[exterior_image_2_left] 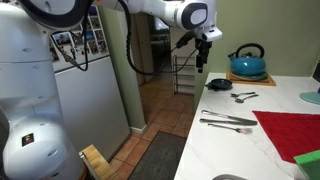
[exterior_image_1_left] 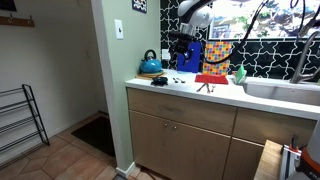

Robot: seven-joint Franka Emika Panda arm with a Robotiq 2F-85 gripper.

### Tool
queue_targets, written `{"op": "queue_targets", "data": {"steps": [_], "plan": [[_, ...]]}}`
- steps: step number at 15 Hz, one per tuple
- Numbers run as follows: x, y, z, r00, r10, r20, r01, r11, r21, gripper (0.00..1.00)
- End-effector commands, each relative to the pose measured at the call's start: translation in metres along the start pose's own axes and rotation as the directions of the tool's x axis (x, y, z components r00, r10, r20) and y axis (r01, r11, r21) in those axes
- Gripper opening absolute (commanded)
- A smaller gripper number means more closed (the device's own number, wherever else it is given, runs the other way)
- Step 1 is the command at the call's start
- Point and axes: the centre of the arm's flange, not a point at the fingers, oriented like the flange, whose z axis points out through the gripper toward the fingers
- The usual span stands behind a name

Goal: Put the plate on top of the mat

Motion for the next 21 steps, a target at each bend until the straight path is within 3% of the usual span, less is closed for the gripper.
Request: {"op": "queue_targets", "data": {"steps": [1, 8, 11, 21], "plan": [[0.006, -0.008, 0.004, 1.0, 0.027, -0.015, -0.027, 0.999, 0.02, 1.0], [0.027, -0.047, 0.044, 0.978, 0.183, -0.102, -0.178, 0.982, 0.061, 1.0], [0.03, -0.061, 0.064, 0.96, 0.247, -0.129, -0.244, 0.969, 0.042, 1.0], [0.04, -0.092, 0.119, 0.945, 0.25, -0.21, -0.258, 0.966, -0.01, 1.0]]}}
